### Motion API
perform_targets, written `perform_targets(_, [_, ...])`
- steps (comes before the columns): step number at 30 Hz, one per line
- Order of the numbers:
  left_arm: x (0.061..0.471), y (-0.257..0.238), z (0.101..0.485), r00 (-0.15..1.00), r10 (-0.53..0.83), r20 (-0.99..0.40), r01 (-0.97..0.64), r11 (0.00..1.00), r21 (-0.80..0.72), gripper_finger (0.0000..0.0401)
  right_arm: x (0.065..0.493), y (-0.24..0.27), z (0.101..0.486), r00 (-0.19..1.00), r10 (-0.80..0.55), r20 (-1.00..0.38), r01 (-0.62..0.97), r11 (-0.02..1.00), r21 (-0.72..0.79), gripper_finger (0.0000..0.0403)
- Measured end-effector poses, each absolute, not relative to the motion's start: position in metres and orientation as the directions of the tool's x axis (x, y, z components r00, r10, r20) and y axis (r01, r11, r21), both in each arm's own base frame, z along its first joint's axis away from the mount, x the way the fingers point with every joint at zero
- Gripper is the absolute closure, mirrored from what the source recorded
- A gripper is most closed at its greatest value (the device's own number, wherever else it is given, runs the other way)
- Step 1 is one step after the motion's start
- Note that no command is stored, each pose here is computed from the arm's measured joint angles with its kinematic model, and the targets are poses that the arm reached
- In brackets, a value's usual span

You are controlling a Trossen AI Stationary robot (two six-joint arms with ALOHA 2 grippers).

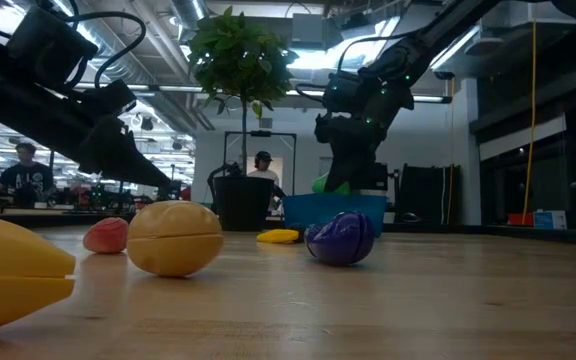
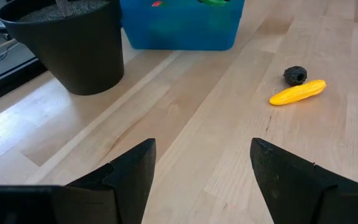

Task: Pick and placing Produce into tupperware
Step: Put the pear into the blue bin, then put the corn into the blue bin

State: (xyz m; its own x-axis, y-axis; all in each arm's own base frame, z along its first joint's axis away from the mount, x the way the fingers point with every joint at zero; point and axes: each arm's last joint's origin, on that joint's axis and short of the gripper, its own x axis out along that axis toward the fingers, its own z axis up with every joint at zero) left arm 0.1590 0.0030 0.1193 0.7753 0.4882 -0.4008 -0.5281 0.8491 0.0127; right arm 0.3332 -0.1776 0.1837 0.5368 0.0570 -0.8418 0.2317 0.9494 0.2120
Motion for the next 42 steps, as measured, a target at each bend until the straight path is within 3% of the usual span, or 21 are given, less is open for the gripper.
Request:
perform_targets(18, [0.159, 0.003, 0.119, 0.775, 0.488, -0.401, -0.528, 0.849, 0.013, 0.0148, 0.338, -0.18, 0.163, 0.505, 0.072, -0.86, 0.217, 0.954, 0.208, 0.0193])
perform_targets(28, [0.159, 0.003, 0.119, 0.775, 0.488, -0.401, -0.528, 0.849, 0.013, 0.0148, 0.338, -0.18, 0.164, 0.506, 0.071, -0.86, 0.22, 0.953, 0.208, 0.0119])
perform_targets(42, [0.159, 0.0, 0.12, 0.785, 0.474, -0.398, -0.496, 0.867, 0.053, 0.0148, 0.337, -0.176, 0.223, 0.517, 0.066, -0.854, 0.229, 0.95, 0.212, 0.0111])
